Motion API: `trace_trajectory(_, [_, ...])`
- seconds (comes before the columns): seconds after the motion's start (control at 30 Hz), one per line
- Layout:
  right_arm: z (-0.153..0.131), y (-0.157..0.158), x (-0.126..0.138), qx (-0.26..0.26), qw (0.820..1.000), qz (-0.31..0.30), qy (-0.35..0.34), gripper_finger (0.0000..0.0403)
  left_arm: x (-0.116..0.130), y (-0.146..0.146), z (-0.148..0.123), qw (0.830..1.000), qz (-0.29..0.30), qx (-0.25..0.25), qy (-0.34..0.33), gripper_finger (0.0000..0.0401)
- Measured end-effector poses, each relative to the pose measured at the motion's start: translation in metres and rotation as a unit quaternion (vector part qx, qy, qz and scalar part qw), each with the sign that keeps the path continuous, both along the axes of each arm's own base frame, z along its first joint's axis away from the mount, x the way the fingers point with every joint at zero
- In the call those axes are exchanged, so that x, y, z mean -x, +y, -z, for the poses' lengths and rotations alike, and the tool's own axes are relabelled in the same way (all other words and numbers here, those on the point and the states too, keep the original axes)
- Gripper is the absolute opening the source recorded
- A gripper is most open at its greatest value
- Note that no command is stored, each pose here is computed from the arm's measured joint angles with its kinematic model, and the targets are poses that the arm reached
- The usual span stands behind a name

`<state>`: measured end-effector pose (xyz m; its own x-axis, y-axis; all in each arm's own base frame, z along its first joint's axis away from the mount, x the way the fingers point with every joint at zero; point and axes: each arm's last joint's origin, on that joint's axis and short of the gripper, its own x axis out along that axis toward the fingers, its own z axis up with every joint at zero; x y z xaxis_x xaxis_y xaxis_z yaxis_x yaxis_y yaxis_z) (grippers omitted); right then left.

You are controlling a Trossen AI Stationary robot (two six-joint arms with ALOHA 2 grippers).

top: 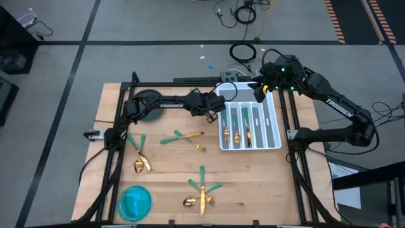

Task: Sort silverware
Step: Put the green spoon into the white silverware organizer

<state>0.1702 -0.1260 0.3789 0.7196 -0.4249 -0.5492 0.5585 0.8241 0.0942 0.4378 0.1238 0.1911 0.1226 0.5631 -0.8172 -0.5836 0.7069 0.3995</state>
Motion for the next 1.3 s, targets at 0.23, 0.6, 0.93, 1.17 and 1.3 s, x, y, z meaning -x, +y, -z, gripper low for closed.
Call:
trace_trajectory(0.23, [-0.011,0.004,0.018,0.042,0.999,0.004,-0.012,0.0146,-0.007,-0.011,-0.045,0.999,0.028,0.012,-0.041,0.0])
trace_trajectory(0.6, [-0.033,0.031,0.072,0.095,0.993,0.047,-0.049,0.0146,-0.003,-0.024,-0.15,0.944,0.153,0.007,-0.293,0.0])
trace_trajectory(0.93, [-0.035,0.052,0.097,0.105,0.992,0.055,-0.043,0.0146,-0.006,-0.043,-0.207,0.83,0.334,-0.039,-0.445,0.0])
trace_trajectory(1.17, [-0.032,0.064,0.108,0.096,0.993,0.054,-0.032,0.0146,-0.009,-0.071,-0.203,0.806,0.447,-0.085,-0.378,0.0])
trace_trajectory(1.3, [-0.031,0.067,0.111,0.09,0.994,0.058,-0.037,0.0146,-0.009,-0.091,-0.197,0.807,0.487,-0.139,-0.303,0.0])
